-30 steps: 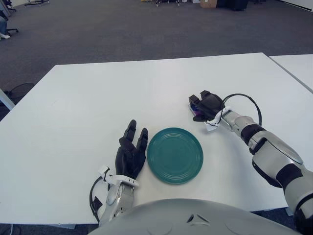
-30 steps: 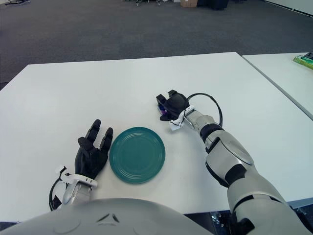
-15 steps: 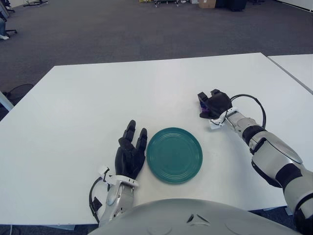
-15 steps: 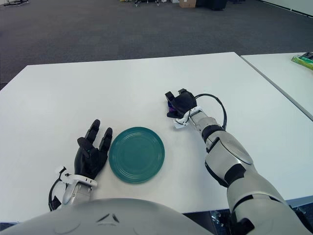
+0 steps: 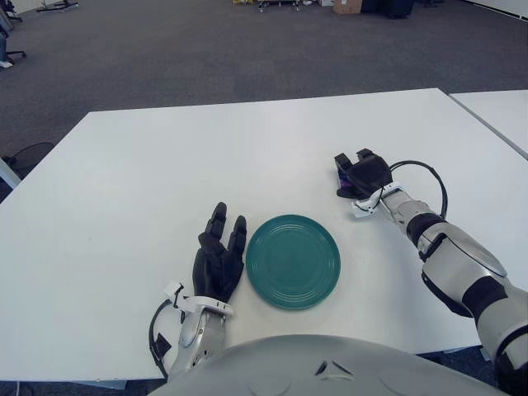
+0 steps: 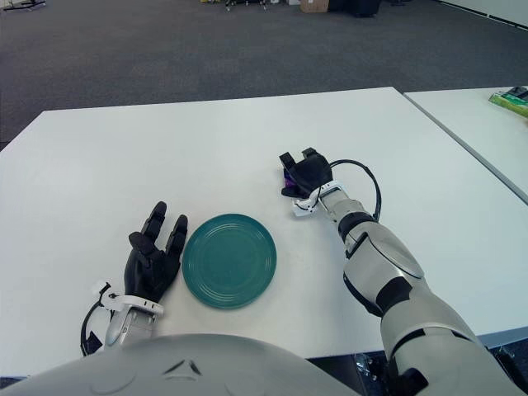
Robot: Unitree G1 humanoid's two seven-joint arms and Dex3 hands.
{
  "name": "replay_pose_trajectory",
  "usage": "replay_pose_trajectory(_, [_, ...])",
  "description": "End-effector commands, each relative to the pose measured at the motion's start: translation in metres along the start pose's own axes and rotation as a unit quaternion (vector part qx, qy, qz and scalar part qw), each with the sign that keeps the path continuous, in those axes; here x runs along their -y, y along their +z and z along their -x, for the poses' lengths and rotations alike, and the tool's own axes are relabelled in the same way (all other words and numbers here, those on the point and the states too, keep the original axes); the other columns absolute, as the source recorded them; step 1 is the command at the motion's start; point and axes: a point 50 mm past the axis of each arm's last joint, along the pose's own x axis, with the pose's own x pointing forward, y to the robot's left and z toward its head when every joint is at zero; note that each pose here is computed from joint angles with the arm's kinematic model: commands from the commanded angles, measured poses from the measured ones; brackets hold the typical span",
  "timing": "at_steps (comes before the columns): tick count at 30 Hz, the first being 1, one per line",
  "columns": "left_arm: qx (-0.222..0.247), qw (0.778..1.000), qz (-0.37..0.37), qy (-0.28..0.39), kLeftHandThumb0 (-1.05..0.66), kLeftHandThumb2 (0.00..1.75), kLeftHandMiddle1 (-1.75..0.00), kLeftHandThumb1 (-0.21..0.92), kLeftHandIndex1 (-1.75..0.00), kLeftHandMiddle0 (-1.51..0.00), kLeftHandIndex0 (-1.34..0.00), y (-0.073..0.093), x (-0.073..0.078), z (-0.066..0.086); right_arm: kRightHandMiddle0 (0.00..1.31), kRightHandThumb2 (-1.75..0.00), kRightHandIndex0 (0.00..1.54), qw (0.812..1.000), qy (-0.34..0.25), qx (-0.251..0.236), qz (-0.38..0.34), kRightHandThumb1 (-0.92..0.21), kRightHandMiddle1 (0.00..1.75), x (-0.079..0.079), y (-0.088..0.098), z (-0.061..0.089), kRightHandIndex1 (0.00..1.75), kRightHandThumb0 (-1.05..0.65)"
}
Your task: Put the gum into the plate.
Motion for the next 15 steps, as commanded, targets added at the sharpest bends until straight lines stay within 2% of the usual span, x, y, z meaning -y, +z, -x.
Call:
replay_pose_trajectory(1, [-0.005,0.999,0.027,0.031,-1.05,0.94,0.00,0.92,-0.09,-0.02,0.00,-0.009,-0.003,0.002,0.64,-0.75,0.98,0.998,0.047,0.030,-0.040,-0.92,1.75,-0.017,0.019,0.008,1.75,-0.45])
replay_pose_trajectory(3, [-0.004,0.999,0.026,0.031,-1.05,0.94,0.00,0.92,-0.09,-0.02,0.00,-0.008,-0.004,0.002,0.65,-0.74,0.97,0.998,0.034,0.033,-0.050,-0.92,1.75,-0.007,0.016,0.002,1.75,-0.45])
replay_pose_trajectory(8, [-0.004,0.999,0.023,0.032,-1.05,0.94,0.00,0.92,-0.07,-0.01,0.00,-0.007,-0.006,0.003,0.70,-0.71,1.00,0.993,-0.039,0.053,-0.100,-0.92,1.75,0.045,-0.003,-0.024,1.75,-0.46])
replay_pose_trajectory(13, [-0.005,0.999,0.015,0.030,-1.05,0.94,0.00,0.92,-0.06,-0.01,0.00,-0.005,-0.007,0.004,0.75,-0.66,1.02,0.986,-0.087,0.072,-0.121,-0.92,1.75,0.074,-0.011,-0.031,1.75,-0.46])
replay_pose_trajectory(15, [-0.007,1.000,0.008,0.029,-1.05,0.95,0.00,0.92,-0.06,-0.01,0.00,-0.004,-0.007,0.004,0.77,-0.64,1.02,0.982,-0.110,0.091,-0.123,-0.92,1.75,0.091,-0.012,-0.034,1.75,-0.46])
